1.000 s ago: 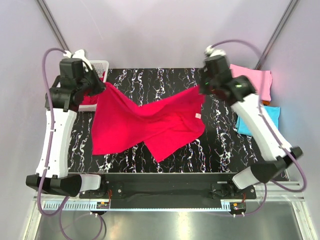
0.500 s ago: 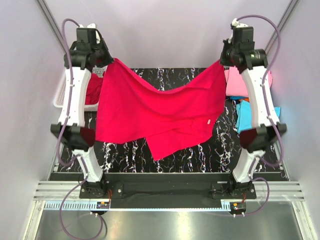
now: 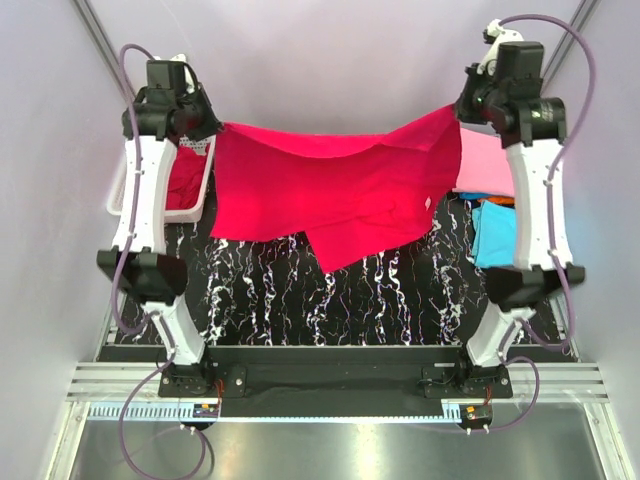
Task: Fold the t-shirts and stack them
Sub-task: Flatten the tshirt out
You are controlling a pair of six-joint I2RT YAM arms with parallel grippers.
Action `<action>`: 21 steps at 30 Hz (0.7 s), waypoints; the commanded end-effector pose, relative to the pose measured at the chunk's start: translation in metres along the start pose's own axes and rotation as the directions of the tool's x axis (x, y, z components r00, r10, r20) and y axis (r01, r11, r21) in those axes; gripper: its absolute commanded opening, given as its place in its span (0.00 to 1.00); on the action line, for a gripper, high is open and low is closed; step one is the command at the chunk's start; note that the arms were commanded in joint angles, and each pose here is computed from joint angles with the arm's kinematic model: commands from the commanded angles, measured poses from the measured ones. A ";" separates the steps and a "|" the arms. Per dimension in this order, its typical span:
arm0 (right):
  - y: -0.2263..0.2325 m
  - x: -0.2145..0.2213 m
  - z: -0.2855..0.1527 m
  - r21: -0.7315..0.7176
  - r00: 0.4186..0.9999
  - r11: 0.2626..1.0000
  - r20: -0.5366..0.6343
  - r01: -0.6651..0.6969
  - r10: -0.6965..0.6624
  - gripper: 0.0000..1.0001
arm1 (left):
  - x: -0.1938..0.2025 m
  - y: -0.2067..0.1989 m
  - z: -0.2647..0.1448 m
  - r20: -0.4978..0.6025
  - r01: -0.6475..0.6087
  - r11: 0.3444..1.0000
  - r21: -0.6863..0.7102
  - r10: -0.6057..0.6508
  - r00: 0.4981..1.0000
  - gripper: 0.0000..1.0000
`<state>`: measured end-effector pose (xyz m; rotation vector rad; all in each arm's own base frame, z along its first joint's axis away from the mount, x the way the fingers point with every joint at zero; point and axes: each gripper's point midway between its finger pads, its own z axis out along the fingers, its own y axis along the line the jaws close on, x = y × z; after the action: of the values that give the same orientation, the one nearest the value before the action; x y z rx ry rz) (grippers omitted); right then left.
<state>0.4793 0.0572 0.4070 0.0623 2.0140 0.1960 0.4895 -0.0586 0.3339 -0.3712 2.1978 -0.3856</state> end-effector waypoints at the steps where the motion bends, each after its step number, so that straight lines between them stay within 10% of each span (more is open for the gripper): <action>1: 0.005 -0.021 -0.082 -0.026 0.990 0.998 0.128 0.053 -0.050 0.00 | -0.029 -0.023 -0.088 0.193 -0.079 0.994 0.080 0.062 0.979 0.00; 14: 0.006 -0.023 -0.285 -0.023 0.872 0.992 0.479 0.126 -0.099 0.00 | 0.018 -0.018 -0.268 0.464 -0.174 0.975 0.141 0.090 0.881 0.00; 21: -0.002 -0.044 -0.326 0.085 0.780 0.971 0.582 0.222 -0.229 0.00 | 0.032 -0.032 -0.342 0.673 -0.339 0.917 0.208 0.118 0.730 0.00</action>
<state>0.1937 0.0201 0.5680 -0.0752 1.4265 0.0857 0.2135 -0.0478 0.4860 -0.1157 1.6067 -0.4019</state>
